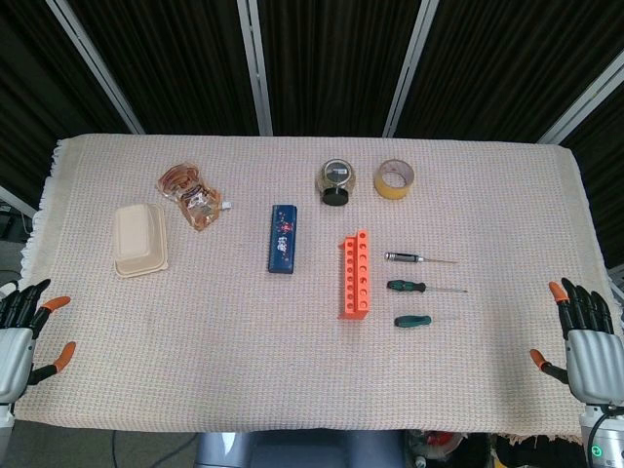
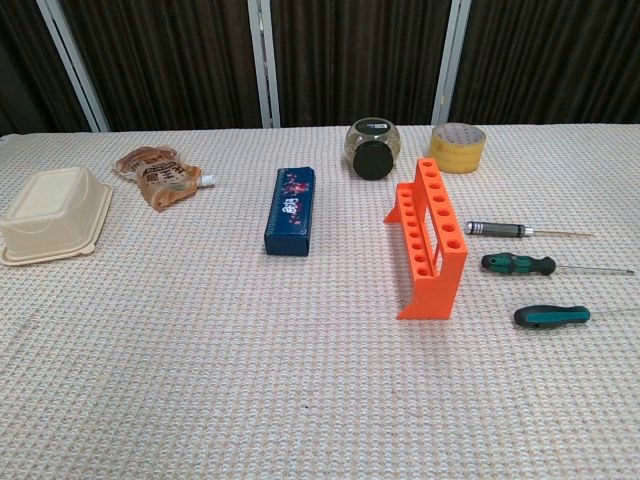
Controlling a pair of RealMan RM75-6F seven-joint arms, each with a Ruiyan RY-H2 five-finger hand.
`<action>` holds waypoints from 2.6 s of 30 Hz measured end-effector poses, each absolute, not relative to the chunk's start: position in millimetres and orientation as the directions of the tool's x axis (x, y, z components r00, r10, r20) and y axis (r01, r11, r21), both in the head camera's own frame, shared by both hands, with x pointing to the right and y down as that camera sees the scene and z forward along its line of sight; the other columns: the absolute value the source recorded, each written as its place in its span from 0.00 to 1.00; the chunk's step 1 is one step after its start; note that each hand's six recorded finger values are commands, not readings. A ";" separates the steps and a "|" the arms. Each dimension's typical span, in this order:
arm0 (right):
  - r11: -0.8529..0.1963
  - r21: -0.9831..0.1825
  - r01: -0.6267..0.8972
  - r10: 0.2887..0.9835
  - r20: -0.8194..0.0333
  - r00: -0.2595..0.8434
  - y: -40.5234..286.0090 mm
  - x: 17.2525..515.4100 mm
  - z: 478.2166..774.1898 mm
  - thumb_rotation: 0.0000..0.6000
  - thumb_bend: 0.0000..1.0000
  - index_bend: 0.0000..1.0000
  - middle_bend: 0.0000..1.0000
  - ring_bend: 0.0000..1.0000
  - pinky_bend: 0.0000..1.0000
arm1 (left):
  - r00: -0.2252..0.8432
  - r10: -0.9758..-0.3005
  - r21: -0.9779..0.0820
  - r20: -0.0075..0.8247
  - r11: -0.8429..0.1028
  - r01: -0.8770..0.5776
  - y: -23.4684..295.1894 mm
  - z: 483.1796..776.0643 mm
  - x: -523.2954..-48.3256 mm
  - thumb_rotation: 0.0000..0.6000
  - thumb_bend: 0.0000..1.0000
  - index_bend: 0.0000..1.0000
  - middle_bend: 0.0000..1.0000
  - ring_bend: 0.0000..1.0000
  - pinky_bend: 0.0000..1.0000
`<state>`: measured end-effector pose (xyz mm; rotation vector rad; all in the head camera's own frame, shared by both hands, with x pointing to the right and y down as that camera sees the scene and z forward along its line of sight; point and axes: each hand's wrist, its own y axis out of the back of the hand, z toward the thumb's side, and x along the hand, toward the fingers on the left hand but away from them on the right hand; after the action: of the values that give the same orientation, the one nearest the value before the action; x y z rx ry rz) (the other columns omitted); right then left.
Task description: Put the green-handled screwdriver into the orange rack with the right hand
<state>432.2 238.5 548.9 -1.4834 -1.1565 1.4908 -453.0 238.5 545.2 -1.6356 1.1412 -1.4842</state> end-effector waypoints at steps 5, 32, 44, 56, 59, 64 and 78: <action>-0.338 -0.936 0.094 0.936 -0.345 -0.070 235.3 429.0 552.8 1.00 0.10 0.07 0.02 0.00 0.00 | -0.016 -0.901 -0.889 0.434 -0.425 -0.171 235.0 549.4 -452.3 1.00 0.32 0.23 0.02 0.02 0.00; -0.304 -0.943 0.135 0.946 -0.316 -0.072 233.1 426.0 546.0 1.00 0.14 0.11 0.03 0.00 0.00 | 0.018 -0.911 -0.890 0.412 -0.407 -0.206 224.7 549.5 -440.2 1.00 0.32 0.23 0.02 0.02 0.00; -0.325 -0.926 0.191 0.945 -0.326 0.030 219.3 400.8 552.7 1.00 0.23 0.31 0.08 0.00 0.00 | 0.050 -0.919 -0.901 0.391 -0.393 -0.183 214.4 543.6 -436.3 1.00 0.32 0.23 0.02 0.02 0.00; -0.450 -0.893 -0.022 0.874 -0.445 0.197 189.9 344.0 589.2 1.00 0.25 0.32 0.09 0.00 0.00 | 0.089 -0.933 -0.921 0.349 -0.359 -0.151 190.8 531.5 -428.5 1.00 0.32 0.23 0.02 0.01 0.00; -0.496 -0.867 -0.054 0.841 -0.495 0.219 184.8 328.2 604.5 1.00 0.25 0.32 0.09 0.00 0.00 | 0.097 -0.931 -0.920 0.352 -0.363 -0.146 187.1 531.6 -425.9 1.00 0.32 0.23 0.02 0.01 0.00; -0.542 -0.836 -0.092 0.803 -0.546 0.239 182.7 309.8 624.7 1.00 0.28 0.32 0.09 0.00 0.00 | 0.112 -0.929 -0.922 0.352 -0.365 -0.129 181.0 532.0 -421.7 1.00 0.32 0.23 0.02 0.01 0.00; -0.609 -0.749 -0.261 0.714 -0.661 0.231 199.6 289.2 674.5 1.00 0.28 0.34 0.10 0.00 0.00 | 0.133 -0.921 -0.915 0.365 -0.381 -0.132 174.7 535.4 -415.3 1.00 0.32 0.23 0.01 0.00 0.00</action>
<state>289.2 199.6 674.5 -1.6878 -0.4265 1.5027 -415.3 174.7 535.4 -1.6578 1.0350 -1.3240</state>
